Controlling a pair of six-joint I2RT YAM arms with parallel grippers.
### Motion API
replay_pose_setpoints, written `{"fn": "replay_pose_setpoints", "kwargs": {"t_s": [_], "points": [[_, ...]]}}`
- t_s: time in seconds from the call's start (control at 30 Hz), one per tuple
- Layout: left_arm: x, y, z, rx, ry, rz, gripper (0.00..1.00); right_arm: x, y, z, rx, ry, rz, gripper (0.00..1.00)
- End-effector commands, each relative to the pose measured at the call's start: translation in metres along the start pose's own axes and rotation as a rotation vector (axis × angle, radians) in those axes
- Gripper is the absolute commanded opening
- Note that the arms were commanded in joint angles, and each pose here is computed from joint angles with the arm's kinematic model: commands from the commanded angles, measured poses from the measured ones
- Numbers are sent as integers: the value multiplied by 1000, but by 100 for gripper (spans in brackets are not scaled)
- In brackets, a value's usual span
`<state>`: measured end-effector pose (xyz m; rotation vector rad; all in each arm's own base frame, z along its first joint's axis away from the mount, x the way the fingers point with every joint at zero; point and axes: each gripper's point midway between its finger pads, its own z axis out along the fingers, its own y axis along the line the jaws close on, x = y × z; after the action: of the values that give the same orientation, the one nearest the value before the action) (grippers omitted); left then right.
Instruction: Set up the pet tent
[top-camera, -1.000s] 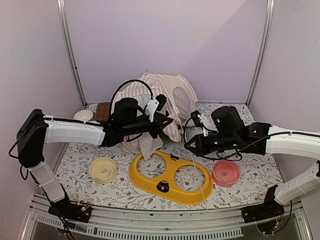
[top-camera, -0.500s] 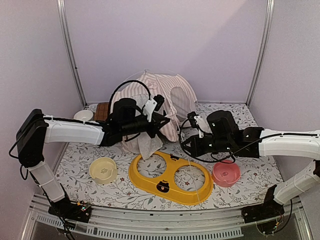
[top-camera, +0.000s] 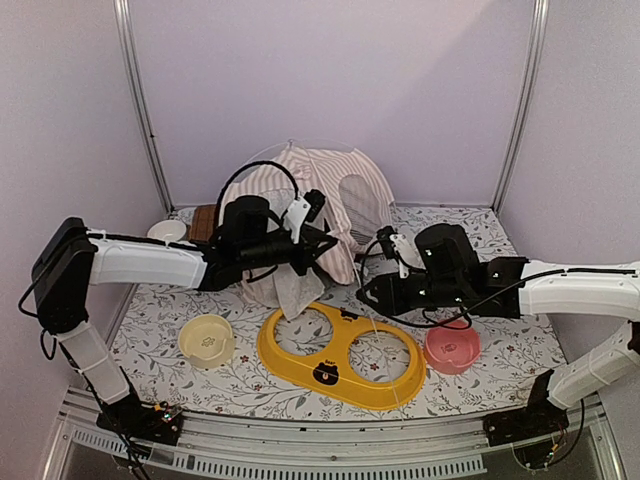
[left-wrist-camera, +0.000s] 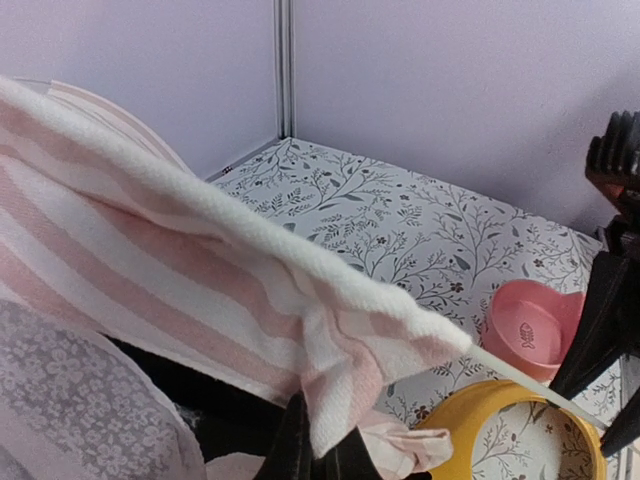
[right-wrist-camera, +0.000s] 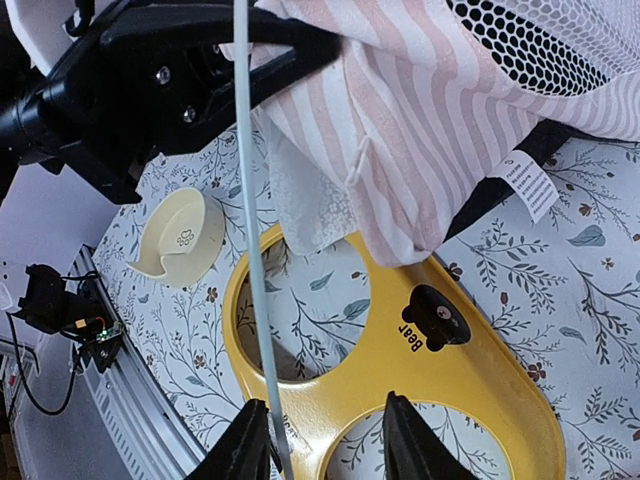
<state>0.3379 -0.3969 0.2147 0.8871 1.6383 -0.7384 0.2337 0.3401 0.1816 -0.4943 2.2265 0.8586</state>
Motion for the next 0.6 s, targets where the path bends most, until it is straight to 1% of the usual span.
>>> {"fn": "replay_pose_setpoints", "kwargs": {"t_s": [0.0,0.1,0.17,0.3,0.4,0.47,0.57], "points": [[13,22,-2,-39,58,-38,0,-13,15,-22,-39,-13,3,46],[8,33,-5,-58,50,-40,0,-9,19,-32,-58,9,-5,58],[6,40,-7,-66,49,-39,0,0,22,-37,-86,47,-17,66],[1,46,-9,-71,46,-33,0,28,35,-45,-188,149,-55,74],[-2,50,-9,-74,43,-32,0,51,39,-51,-240,220,-67,75],[-3,51,-9,-73,43,-31,0,62,41,-55,-274,250,-59,73],[-5,51,-9,-71,41,-29,0,83,42,-59,-320,309,-37,66]]}}
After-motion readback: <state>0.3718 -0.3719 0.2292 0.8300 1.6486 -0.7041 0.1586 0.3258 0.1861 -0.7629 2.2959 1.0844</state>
